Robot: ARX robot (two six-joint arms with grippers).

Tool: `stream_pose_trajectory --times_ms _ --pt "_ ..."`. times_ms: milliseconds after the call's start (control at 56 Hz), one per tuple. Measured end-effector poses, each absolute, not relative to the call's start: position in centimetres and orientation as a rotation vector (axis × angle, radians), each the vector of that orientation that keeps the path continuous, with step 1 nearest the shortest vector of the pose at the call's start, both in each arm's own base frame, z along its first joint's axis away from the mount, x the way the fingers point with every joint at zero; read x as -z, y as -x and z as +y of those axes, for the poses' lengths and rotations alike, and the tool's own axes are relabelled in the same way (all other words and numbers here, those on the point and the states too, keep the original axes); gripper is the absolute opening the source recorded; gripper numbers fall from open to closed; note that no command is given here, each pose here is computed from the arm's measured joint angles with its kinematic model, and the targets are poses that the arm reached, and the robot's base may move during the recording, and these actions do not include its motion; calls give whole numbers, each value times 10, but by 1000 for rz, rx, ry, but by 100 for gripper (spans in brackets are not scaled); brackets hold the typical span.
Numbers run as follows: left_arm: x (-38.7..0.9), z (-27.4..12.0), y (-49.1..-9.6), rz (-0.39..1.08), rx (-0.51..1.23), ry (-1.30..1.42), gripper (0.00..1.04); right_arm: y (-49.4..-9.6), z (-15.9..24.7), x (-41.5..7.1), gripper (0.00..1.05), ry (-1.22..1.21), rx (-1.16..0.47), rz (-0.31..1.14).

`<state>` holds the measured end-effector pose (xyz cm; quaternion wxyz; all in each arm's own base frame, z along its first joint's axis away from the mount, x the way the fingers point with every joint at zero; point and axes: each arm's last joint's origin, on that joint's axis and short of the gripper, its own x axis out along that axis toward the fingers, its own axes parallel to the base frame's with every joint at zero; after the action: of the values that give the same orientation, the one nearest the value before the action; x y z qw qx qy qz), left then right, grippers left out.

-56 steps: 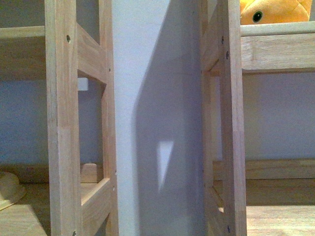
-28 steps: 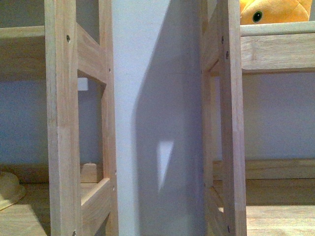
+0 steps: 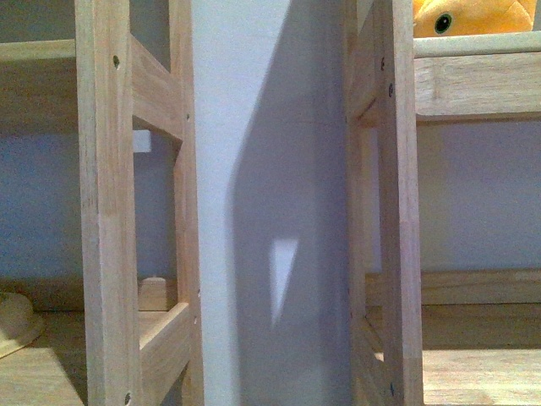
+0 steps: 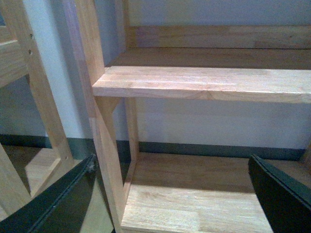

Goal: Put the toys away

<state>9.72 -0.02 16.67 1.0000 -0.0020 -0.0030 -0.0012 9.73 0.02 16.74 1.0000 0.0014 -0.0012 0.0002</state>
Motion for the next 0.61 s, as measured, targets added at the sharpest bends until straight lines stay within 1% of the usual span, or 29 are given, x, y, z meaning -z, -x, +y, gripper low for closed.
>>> stream_pose_trajectory --times_ms 71,607 --pt "-167 0 -97 -6 2 4 98 -97 0 -168 98 -3 0 -3" --pt "-167 0 -97 -6 2 4 98 -97 0 -167 98 -3 0 -2"
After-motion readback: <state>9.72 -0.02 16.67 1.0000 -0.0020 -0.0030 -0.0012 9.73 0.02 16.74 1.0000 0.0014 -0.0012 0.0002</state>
